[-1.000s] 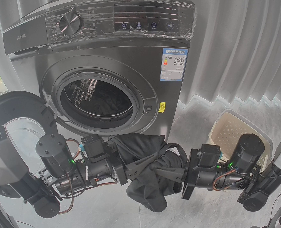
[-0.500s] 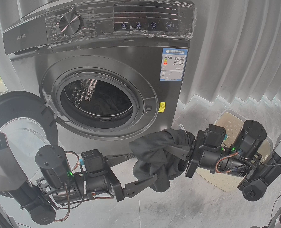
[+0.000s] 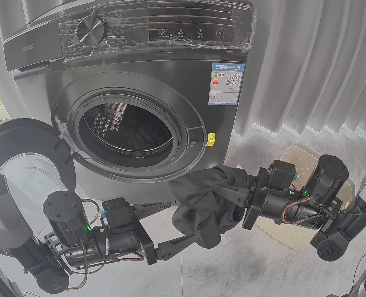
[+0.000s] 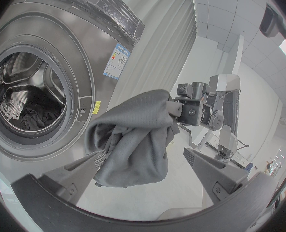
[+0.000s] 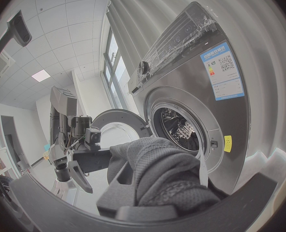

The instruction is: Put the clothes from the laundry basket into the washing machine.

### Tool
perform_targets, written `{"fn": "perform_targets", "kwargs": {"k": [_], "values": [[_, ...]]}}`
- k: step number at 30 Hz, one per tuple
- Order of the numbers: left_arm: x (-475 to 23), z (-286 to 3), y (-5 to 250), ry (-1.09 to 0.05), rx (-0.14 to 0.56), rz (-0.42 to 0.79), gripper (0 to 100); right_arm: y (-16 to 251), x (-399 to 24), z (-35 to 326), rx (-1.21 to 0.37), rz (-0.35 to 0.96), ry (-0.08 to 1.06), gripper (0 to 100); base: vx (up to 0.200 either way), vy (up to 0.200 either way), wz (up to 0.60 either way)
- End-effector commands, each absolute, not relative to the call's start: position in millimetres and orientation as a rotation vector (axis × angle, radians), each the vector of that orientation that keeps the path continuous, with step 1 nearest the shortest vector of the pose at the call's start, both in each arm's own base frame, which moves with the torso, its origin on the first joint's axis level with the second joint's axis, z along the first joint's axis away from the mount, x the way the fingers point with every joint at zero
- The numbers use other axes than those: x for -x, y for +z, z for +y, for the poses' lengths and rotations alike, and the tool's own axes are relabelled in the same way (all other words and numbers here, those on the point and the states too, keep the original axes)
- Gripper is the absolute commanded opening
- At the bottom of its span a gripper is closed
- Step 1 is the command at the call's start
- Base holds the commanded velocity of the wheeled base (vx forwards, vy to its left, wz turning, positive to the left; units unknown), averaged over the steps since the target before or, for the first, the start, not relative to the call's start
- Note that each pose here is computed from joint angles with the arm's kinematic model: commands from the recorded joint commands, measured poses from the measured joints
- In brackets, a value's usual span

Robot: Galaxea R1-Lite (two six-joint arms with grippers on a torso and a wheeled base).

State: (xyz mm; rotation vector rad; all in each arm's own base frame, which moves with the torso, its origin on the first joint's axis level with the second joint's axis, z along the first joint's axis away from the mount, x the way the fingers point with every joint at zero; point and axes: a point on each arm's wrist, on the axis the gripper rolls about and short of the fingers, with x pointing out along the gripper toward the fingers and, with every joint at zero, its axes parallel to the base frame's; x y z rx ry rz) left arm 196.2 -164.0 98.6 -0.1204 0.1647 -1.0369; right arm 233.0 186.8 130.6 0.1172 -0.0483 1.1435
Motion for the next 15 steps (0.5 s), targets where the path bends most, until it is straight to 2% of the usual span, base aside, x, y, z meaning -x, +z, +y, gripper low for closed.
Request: {"fn": "perform_targets", "kwargs": {"k": [1,8,15], "values": [[-195.3,-162.6,93.7,-1.034,0.107,0.183,100,136.3,-230.2,186.4,-0.119,-0.069,1.151,0,0.0,0.0,0.0],[-196.1,-162.7,86.3,-1.03,0.094,0.212,100,146.5,-227.7,188.1,-0.126,-0.107,1.165,0,0.0,0.0,0.0],[-207.7,-169.6,77.6,-1.028,0.049,0.203,100,156.8,-223.6,191.1,-0.132,-0.148,1.183,0,0.0,0.0,0.0]]}}
